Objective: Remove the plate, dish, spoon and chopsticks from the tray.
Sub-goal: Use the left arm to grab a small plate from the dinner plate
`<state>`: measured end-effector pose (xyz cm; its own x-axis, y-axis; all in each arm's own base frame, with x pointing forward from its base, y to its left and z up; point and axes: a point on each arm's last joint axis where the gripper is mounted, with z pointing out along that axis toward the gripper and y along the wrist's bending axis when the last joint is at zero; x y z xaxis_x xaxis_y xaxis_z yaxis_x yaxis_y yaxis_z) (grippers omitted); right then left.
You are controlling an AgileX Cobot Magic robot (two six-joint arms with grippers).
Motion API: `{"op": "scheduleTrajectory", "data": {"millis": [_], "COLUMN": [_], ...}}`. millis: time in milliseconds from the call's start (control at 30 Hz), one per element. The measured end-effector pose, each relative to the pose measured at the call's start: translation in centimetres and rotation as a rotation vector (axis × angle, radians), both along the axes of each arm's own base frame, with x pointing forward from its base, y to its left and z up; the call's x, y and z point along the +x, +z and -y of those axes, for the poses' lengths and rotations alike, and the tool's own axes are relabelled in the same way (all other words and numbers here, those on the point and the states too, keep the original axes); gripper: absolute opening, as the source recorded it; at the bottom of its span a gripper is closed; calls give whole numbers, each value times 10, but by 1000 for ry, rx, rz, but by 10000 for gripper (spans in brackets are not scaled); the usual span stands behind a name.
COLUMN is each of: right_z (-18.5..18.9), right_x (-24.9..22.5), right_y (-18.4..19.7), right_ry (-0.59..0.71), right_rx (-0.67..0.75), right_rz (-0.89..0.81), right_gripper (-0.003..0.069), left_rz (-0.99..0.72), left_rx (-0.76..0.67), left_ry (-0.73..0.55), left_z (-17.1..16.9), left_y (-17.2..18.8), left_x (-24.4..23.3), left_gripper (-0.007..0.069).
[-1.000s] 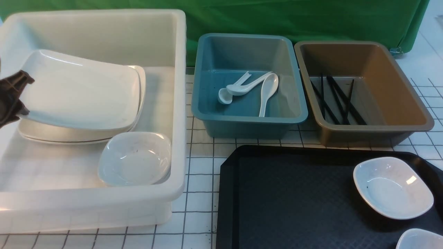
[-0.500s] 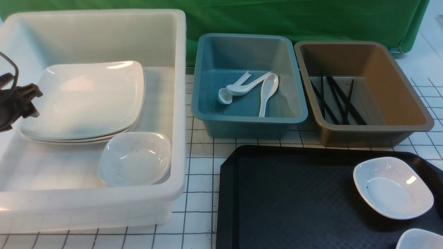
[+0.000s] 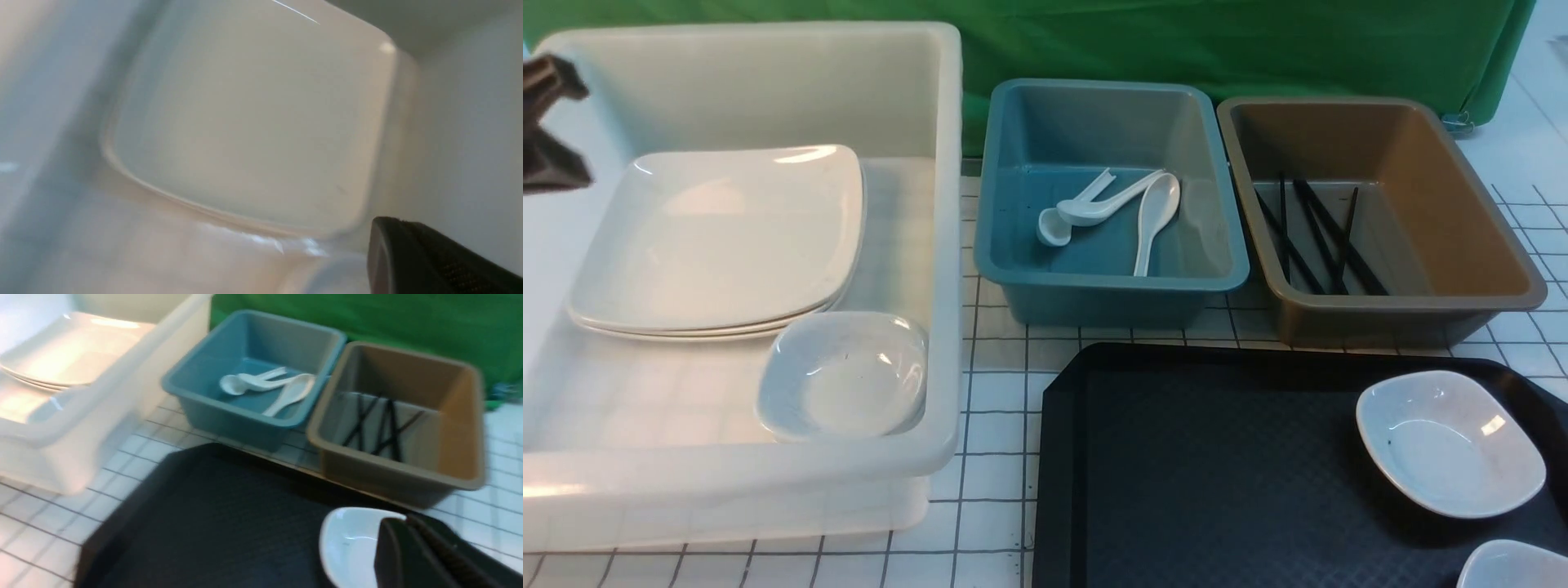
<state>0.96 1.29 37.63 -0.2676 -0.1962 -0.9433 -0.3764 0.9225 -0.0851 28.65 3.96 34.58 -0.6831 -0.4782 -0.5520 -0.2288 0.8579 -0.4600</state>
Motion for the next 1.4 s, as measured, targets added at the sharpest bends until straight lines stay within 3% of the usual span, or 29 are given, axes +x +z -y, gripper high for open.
{"op": "scheduleTrajectory", "data": {"millis": [100,333,367,400,567,833,967,1233,1400], "right_z": [4,6,6,6,6,8,13,17,17], "right_x": [-2,-2,-2,-2,-3,-7,-15,-28,-28], "right_y": [1,-1,-1,-1,-1,0,0,0,0], "right_ry": [-25,-42,-42,-43,-49,-64,-85,-100,-100], "right_rx": [-30,-48,-48,-48,-37,-31,-45,-43,-43], "right_rz": [-11,-30,-30,-30,-34,-14,27,87,89], "right_gripper": [8,8,8,8,8,8,8,8,8], "left_rz": [-19,-103,-108,-150,-293,-368,-361,-328,-372], "left_rx": [-84,-129,-130,-129,-103,-60,-25,4,42], "left_ry": [-216,-640,-649,-748,-931,-1118,-1177,-1217,-1151], "left_z": [48,177,182,220,301,413,453,493,497], "left_y": [8,-9,-12,-26,-68,-107,-123,-151,-171], "left_x": [-8,-25,-25,-34,-53,-57,-54,-44,-41], "left_gripper": [-8,-1,-1,6,74,292,351,364,365]}}
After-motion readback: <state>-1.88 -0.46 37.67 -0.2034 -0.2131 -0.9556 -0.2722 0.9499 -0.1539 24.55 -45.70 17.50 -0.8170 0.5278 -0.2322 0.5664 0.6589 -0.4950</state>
